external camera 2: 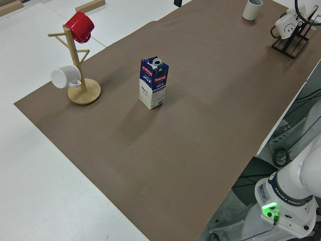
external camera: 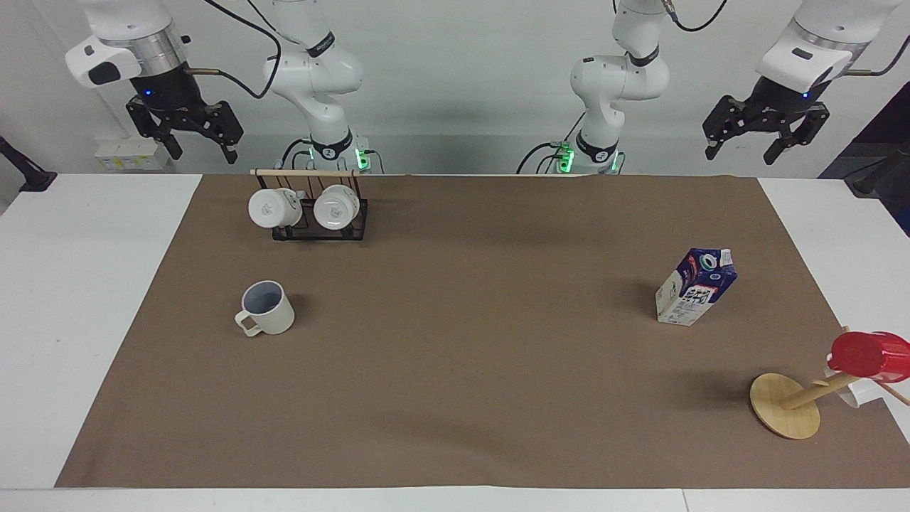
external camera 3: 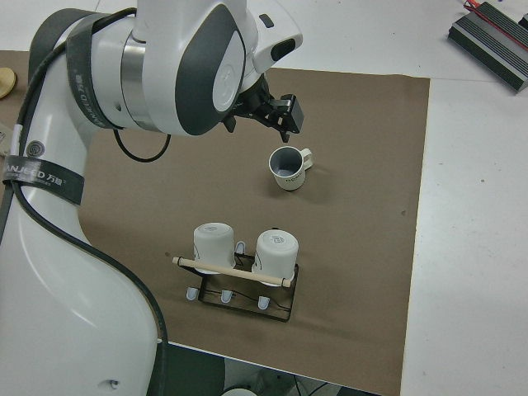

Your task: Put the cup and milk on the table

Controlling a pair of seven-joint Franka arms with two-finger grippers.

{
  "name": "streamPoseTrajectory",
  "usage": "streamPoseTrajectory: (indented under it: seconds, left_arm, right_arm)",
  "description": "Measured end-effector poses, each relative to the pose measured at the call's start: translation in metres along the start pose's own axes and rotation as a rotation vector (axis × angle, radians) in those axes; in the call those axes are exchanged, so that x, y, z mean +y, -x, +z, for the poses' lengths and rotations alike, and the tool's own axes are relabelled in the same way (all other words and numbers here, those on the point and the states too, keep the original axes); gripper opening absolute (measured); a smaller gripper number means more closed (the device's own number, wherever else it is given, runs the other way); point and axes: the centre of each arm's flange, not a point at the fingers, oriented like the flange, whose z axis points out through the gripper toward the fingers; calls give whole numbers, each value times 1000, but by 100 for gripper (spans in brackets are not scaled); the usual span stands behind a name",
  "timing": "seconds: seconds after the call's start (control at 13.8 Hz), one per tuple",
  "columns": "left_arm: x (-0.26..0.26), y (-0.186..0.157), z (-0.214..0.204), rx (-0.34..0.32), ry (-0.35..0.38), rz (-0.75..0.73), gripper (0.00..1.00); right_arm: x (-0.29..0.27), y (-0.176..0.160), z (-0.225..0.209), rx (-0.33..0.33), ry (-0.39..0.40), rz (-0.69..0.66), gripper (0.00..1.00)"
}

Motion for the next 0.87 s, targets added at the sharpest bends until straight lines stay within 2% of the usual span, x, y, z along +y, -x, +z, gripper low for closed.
streamPoseTrajectory:
  seconds: [0.65, 0.87]
  left_arm:
    - [0, 0, 0, 0, 0, 0, 100]
    - [0, 0, 0, 0, 0, 0, 100]
  right_arm:
    - [-1, 0, 2, -1, 0, -2, 100]
    - [-8, -11, 24, 36, -1, -14, 100]
